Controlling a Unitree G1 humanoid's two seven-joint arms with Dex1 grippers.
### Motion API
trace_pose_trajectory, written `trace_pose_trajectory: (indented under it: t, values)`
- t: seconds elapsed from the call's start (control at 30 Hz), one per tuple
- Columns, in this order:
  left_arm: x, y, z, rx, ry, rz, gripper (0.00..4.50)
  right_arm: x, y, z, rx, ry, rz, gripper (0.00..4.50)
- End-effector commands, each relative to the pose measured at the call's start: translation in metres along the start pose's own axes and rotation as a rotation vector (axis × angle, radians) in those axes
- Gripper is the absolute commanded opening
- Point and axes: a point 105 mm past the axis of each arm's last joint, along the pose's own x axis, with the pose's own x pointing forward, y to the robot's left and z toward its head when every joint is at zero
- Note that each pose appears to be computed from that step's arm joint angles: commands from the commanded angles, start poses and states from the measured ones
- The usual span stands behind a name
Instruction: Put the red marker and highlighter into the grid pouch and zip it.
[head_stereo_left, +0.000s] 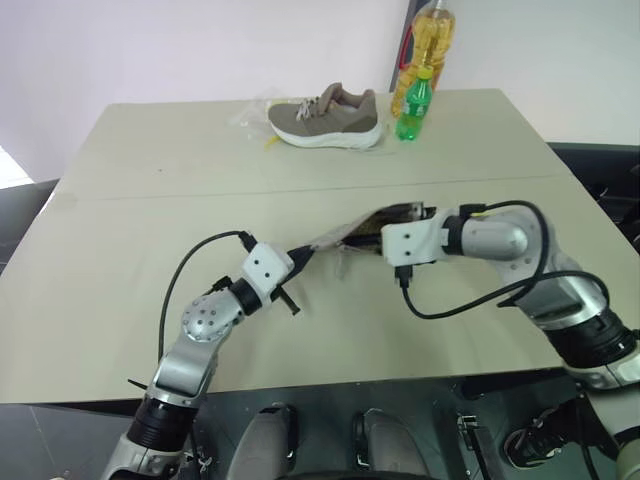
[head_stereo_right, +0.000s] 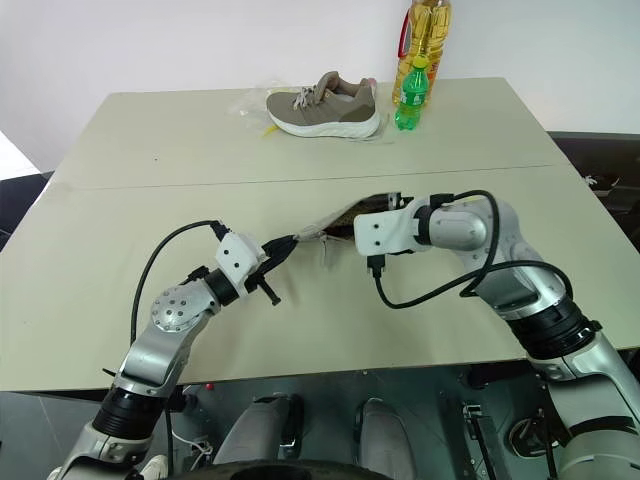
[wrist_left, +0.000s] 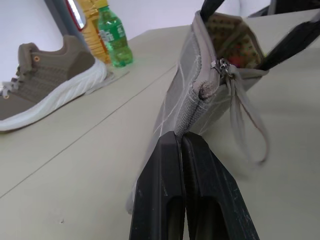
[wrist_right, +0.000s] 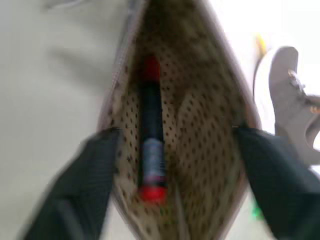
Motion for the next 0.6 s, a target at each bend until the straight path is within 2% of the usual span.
trace_pose_trajectory:
  t: [0.03,0.1,0.2,0.27,0.3,0.43,0.6]
  values:
    - [-0.003,0.021,0.004,-0.009,-0.02,0.12,0.0,-0.033,-0.023,0.011,0.29,-0.134,-0.057,3.69]
    - [-0.003,0.03,0.001,-0.004,-0.008,0.182,0.0,-0.043,-0.033,-0.006,0.475,-0.126,-0.122,3.69]
    - [-0.001,0.035,0.001,0.008,-0.012,0.227,0.0,-0.043,-0.041,-0.056,0.751,-0.012,-0.273,3.69]
    - [0.001,0.035,0.001,0.018,-0.013,0.238,0.0,-0.041,-0.035,-0.085,0.928,0.076,-0.336,4.24]
    - [0.001,0.035,0.001,0.022,-0.013,0.24,0.0,-0.041,-0.033,-0.092,0.981,0.097,-0.351,4.42]
    - [0.004,0.044,0.0,0.067,-0.011,0.316,0.0,-0.034,-0.022,-0.133,1.206,0.283,-0.512,4.42]
    - [0.011,0.039,0.004,0.129,-0.029,0.33,0.0,-0.023,-0.005,-0.161,1.307,0.445,-0.634,4.42]
